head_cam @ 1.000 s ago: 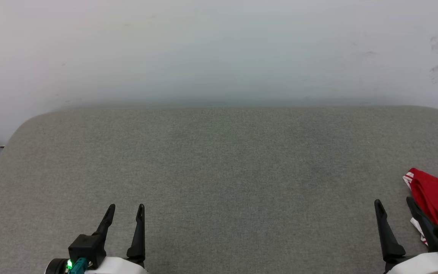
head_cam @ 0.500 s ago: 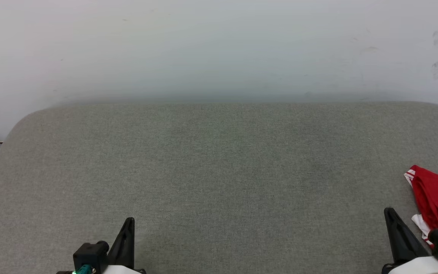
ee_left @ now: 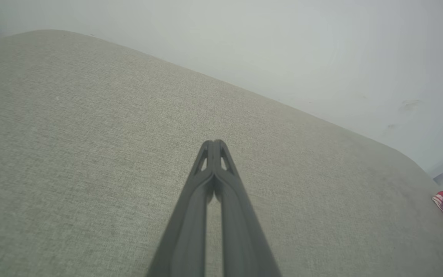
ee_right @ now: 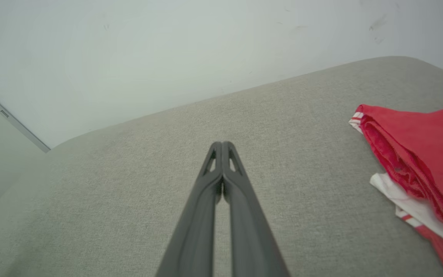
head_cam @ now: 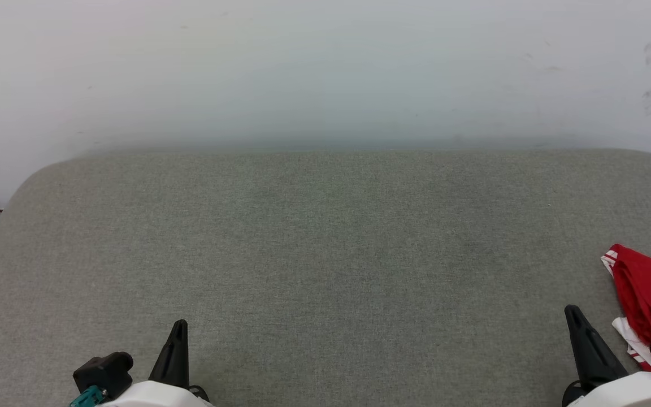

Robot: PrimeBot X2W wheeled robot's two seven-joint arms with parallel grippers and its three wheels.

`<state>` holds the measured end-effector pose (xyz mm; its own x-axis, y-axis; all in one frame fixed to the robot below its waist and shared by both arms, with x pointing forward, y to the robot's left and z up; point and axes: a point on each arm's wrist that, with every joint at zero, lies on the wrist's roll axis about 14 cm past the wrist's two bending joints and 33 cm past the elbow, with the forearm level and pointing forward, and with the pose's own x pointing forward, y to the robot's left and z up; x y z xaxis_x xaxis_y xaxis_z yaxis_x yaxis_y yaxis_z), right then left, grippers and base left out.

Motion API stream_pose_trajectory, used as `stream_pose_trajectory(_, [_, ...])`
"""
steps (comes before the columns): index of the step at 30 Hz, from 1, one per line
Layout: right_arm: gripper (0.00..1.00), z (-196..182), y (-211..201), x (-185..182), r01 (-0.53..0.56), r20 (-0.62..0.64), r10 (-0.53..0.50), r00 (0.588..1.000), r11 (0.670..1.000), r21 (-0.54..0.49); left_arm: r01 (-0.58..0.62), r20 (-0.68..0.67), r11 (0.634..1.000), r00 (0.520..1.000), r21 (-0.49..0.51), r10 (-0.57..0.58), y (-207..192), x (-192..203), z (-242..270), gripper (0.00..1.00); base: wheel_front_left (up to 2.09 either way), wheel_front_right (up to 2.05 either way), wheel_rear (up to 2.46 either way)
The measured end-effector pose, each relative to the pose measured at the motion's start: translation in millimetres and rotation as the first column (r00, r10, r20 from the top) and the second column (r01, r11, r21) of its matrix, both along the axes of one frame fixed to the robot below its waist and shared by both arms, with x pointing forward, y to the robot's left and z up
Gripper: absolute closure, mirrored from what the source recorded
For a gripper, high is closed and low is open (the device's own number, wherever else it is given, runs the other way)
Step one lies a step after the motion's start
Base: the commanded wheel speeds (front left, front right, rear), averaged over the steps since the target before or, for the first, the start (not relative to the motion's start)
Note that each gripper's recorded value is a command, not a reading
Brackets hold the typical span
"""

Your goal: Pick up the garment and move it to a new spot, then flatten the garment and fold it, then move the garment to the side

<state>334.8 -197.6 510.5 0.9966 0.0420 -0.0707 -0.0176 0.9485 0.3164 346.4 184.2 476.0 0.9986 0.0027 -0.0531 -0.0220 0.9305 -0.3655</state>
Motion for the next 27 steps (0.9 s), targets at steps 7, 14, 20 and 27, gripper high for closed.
stream_pose_trajectory(7, [1.00, -0.8, 1.0, 6.9, 0.005, 0.001, -0.006, 1.000, 0.988, 0.157, -0.028, -0.016, 0.989, 1.000, -0.148, 0.026, 4.6, 4.6, 0.7, 1.00, 0.00, 0.00, 0.00])
stream_pose_trajectory(14, [1.00, -1.0, 1.5, 11.7, 0.009, 0.002, -0.010, 1.000, 0.964, 0.267, -0.045, -0.024, 0.966, 0.999, -0.253, 0.040, 7.6, 8.7, 2.4, 1.00, 0.00, 0.00, 0.00])
stream_pose_trajectory(20, [1.00, -1.2, 1.4, 15.4, 0.014, 0.004, -0.017, 1.000, 0.935, 0.354, -0.058, -0.034, 0.941, 0.998, -0.334, 0.050, 9.8, 11.0, 2.4, 1.00, 0.00, 0.00, 0.00])
stream_pose_trajectory(27, [1.00, -1.0, 1.4, 19.8, 0.018, 0.005, -0.023, 1.000, 0.896, 0.443, -0.064, -0.040, 0.905, 0.998, -0.421, 0.052, 10.3, 14.3, 3.7, 1.00, 0.00, 0.00, 0.00])
